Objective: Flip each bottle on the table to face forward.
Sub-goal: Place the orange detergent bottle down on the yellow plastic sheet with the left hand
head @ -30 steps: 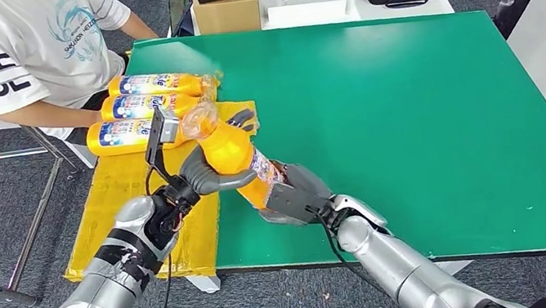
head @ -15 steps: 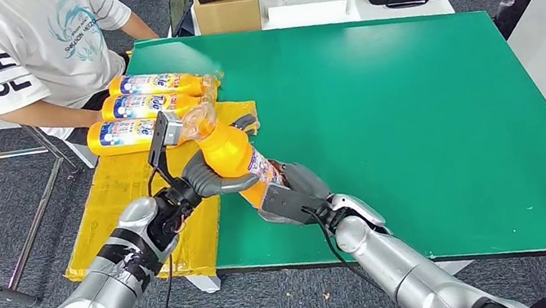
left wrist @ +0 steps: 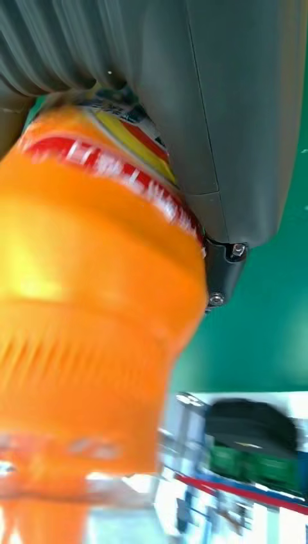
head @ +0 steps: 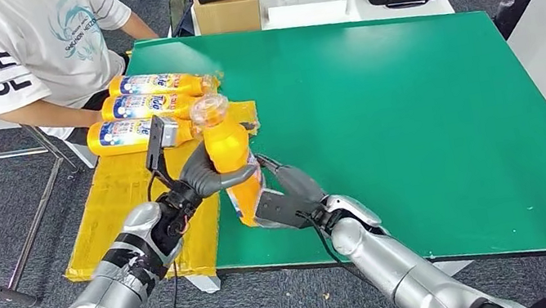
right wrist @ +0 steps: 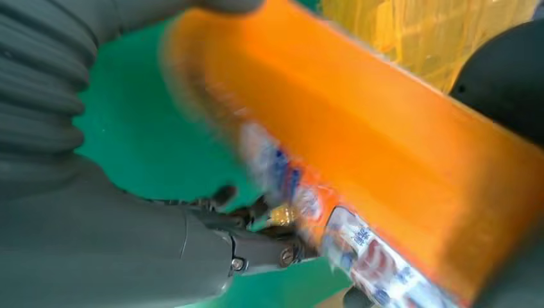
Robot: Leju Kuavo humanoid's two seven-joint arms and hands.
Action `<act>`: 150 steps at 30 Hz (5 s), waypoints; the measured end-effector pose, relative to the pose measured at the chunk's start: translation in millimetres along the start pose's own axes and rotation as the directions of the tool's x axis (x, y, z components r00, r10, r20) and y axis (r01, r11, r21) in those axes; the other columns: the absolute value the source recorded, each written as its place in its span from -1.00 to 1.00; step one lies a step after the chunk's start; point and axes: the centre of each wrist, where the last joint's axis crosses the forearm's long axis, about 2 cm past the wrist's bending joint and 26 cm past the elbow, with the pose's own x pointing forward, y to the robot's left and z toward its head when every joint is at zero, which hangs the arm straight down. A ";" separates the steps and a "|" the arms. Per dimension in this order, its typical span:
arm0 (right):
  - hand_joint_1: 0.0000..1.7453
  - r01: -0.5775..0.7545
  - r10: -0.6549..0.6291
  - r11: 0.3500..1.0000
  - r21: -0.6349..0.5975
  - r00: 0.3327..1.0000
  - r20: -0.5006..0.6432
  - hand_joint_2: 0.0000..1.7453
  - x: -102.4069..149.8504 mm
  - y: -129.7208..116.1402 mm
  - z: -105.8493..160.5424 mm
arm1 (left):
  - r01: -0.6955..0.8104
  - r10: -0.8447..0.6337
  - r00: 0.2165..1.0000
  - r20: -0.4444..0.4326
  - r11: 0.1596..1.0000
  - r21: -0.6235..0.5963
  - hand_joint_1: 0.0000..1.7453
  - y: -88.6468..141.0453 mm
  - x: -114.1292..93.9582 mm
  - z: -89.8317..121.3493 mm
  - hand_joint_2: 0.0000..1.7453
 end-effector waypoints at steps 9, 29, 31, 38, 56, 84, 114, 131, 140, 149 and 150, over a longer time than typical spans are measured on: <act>-1.00 0.082 -0.080 0.995 -0.057 0.996 0.031 1.00 4.6 3.8 5.0 | -0.243 0.232 0.961 0.151 0.968 0.060 1.00 3.7 7.1 11.7 1.00; -1.00 0.207 -0.172 0.932 -0.299 0.975 0.139 1.00 13.7 -5.8 25.1 | 0.129 -0.177 0.955 0.238 0.970 0.205 1.00 29.1 27.8 19.3 1.00; -1.00 0.220 -0.180 0.920 -0.325 0.972 0.149 1.00 14.5 -7.7 26.9 | 0.193 -0.244 0.944 0.222 0.954 0.230 1.00 31.3 29.4 19.1 1.00; -1.00 0.348 -0.273 0.809 -0.474 0.936 0.222 1.00 18.5 -15.1 57.2 | 0.719 -0.748 0.663 0.023 0.645 0.257 1.00 60.6 33.5 26.8 1.00; -1.00 0.392 -0.289 0.737 -0.550 0.919 0.267 1.00 12.6 -31.5 92.6 | 0.925 -0.945 0.290 -0.152 0.318 -0.208 1.00 144.9 54.4 63.2 1.00; -1.00 0.328 -0.292 0.772 -0.545 0.944 0.155 1.00 -0.6 -24.6 119.6 | 0.971 -0.915 0.013 -0.402 0.107 -0.212 1.00 88.7 -2.8 40.0 1.00; -1.00 0.346 -0.290 0.768 -0.540 0.938 0.189 1.00 -2.5 -37.6 118.1 | 0.964 -0.947 0.215 -0.241 0.245 -0.104 -1.00 85.9 2.4 34.8 -1.00; -1.00 0.384 -0.283 0.683 -0.621 0.923 0.260 -0.50 16.0 -29.0 118.0 | 0.527 -0.643 0.744 0.183 0.732 0.432 -1.00 50.5 11.1 63.9 1.00; -1.00 0.456 -0.325 0.659 -0.599 0.890 0.320 1.00 33.6 -19.2 103.0 | 0.223 -0.303 0.891 0.337 0.941 0.255 -1.00 3.3 -5.7 65.9 1.00; -1.00 0.528 -0.383 0.549 -0.648 0.848 0.367 1.00 58.0 7.7 91.0 | 0.291 -0.445 0.827 0.345 0.862 0.415 -1.00 -70.3 -24.6 70.3 1.00; -1.00 0.539 -0.393 0.528 -0.656 0.840 0.374 1.00 60.1 12.0 91.5 | 0.284 -0.446 0.825 0.347 0.858 0.429 -1.00 -78.0 -26.5 70.7 1.00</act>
